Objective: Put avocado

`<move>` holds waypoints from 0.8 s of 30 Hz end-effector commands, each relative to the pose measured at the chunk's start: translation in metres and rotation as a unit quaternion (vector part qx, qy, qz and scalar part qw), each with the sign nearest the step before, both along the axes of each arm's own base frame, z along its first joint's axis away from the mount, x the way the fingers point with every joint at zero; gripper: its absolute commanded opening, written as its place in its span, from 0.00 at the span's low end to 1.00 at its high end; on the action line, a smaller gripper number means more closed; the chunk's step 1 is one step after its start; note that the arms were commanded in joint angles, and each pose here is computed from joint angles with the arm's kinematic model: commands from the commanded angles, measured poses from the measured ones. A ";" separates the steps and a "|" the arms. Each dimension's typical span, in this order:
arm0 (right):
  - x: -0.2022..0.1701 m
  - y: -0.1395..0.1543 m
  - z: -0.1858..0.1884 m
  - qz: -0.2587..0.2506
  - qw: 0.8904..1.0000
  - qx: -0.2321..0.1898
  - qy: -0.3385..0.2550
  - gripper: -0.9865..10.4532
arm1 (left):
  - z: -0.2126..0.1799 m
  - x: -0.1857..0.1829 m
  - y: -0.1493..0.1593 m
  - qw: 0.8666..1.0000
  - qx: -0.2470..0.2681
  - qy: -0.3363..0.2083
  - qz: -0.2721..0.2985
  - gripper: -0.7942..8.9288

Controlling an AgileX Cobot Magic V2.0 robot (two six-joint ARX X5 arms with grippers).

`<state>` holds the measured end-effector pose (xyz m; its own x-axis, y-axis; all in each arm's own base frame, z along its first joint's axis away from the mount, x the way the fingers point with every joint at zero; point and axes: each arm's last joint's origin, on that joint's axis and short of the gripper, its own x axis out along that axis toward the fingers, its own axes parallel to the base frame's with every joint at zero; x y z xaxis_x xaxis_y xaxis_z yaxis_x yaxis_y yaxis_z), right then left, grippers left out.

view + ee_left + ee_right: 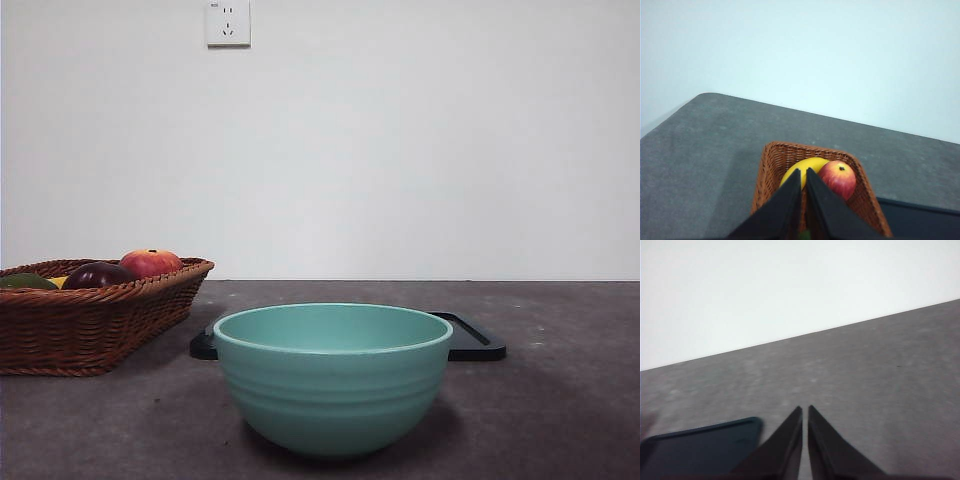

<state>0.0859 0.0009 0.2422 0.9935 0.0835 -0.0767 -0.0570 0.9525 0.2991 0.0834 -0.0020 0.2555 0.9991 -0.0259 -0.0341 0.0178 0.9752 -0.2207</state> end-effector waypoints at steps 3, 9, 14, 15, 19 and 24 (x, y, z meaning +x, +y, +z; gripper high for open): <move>0.001 0.005 0.036 0.058 0.998 0.015 0.013 0.10 | 0.047 0.004 -0.002 0.999 -0.003 -0.008 -0.035 0.10; 0.012 0.012 0.072 0.159 0.986 0.017 0.043 0.10 | 0.089 0.020 -0.007 0.994 -0.007 0.015 -0.112 0.10; 0.025 0.018 0.093 0.228 0.971 0.007 0.067 0.10 | 0.105 0.038 -0.013 0.979 -0.017 0.071 -0.192 0.10; 0.028 0.020 0.096 0.241 0.968 0.005 0.077 0.10 | 0.105 0.042 -0.014 0.974 -0.021 0.085 -0.209 0.10; 0.037 0.027 0.102 0.278 0.953 -0.011 0.120 0.10 | 0.101 0.055 -0.022 0.955 -0.014 0.137 -0.264 0.10; 0.044 0.040 0.098 0.325 0.928 -0.029 0.181 0.10 | 0.087 0.062 -0.035 0.928 -0.001 0.202 -0.314 0.10</move>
<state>0.1307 0.0392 0.3349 0.6487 0.6299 -0.4271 -0.4957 0.7756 0.3909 0.1458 -0.0356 0.3366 0.6965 -0.5867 -0.4131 0.4625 0.8072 -0.3667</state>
